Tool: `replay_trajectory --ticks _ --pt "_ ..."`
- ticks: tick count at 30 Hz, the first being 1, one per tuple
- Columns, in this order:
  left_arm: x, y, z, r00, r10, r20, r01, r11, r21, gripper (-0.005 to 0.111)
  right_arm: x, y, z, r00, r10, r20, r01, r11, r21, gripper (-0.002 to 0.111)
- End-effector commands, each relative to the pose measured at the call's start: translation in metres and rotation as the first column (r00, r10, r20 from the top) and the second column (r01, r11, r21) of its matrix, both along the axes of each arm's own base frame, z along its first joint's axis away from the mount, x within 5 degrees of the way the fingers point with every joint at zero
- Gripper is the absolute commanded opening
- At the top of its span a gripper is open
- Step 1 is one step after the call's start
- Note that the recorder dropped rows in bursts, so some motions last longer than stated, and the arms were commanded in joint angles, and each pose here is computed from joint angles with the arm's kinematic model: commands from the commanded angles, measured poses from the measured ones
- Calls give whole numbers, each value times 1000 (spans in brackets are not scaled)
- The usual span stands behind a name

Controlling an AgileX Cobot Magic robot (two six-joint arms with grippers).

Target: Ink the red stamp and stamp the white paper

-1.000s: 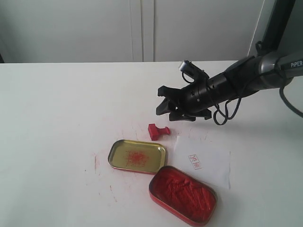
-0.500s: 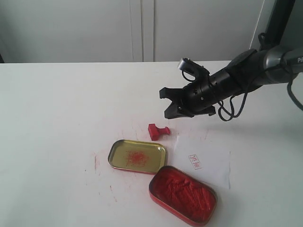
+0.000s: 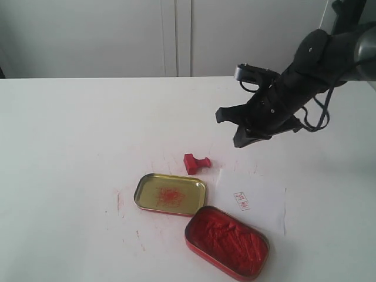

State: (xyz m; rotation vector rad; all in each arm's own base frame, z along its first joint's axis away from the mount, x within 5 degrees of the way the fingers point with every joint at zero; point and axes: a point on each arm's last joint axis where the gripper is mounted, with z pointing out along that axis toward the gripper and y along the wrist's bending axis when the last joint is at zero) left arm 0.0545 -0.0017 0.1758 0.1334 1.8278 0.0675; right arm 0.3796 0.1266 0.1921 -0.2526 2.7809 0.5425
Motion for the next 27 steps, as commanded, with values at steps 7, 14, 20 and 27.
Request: replay_trajectory --ticks 7,14,20,27 --pt "0 0 -1 1000 1 0 -1 1000 -3 0 -21 -45 27 996 -76 -41 67 979 -190 0" --pt "0 0 -1 1000 1 0 -1 1000 -3 0 -35 -73 33 991 -127 -46 115 970 -212 0" --pt "0 0 -1 1000 1 0 -1 1000 -3 0 -51 -85 46 991 -131 -15 123 961 -247 0" --pt "0 0 -1 1000 1 0 -1 1000 -3 0 -74 -88 58 992 -127 7 125 961 -249 0"
